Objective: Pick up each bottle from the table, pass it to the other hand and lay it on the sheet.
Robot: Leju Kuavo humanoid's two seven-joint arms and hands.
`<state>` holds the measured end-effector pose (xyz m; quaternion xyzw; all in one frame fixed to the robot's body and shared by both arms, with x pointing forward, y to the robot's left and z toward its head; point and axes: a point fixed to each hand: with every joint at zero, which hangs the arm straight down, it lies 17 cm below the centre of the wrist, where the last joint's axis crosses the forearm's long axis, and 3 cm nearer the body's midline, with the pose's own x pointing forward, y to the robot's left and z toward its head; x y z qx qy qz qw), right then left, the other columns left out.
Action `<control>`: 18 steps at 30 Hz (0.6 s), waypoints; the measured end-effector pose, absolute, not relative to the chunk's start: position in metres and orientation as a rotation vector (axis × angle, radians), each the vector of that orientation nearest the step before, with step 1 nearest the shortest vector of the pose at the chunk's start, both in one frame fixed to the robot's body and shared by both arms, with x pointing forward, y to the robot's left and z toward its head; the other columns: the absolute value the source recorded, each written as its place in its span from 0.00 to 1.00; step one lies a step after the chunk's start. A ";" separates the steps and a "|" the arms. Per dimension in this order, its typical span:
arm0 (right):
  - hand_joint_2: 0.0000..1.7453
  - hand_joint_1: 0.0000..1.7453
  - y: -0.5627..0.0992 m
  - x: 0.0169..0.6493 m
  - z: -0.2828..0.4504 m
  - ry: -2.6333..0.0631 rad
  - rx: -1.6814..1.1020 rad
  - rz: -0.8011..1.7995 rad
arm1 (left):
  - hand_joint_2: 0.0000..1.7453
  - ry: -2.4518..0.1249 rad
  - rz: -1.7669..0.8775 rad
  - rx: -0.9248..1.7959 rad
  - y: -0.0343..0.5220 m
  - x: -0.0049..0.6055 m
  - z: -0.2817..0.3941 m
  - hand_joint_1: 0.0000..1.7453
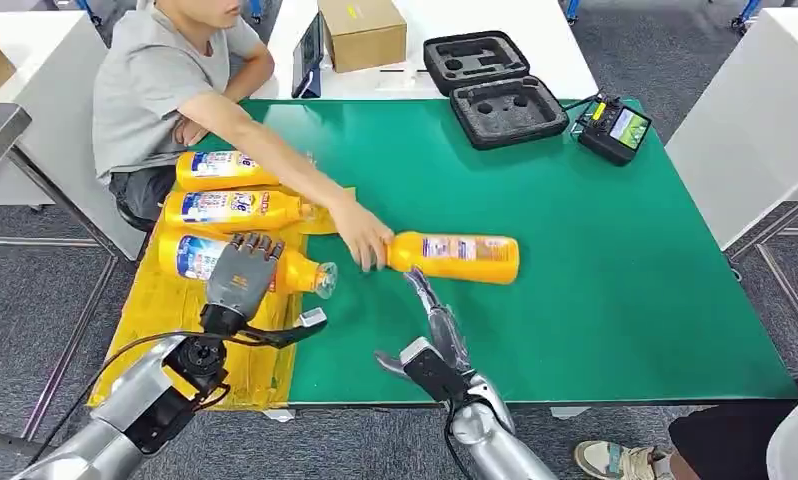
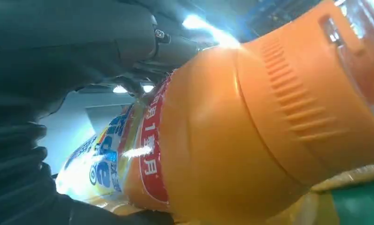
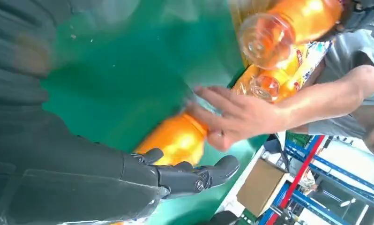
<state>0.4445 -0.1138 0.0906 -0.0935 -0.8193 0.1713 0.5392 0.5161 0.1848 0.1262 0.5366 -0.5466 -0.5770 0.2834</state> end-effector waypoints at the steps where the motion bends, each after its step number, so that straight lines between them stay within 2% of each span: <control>1: 1.00 0.00 -0.114 0.444 0.090 -1.946 -0.222 0.406 | 1.00 -1.467 -1.558 1.426 0.183 0.516 0.124 1.00; 18: 1.00 0.00 -0.114 0.444 0.089 -1.943 -0.220 0.407 | 1.00 -1.464 -1.581 1.362 0.176 0.517 0.114 1.00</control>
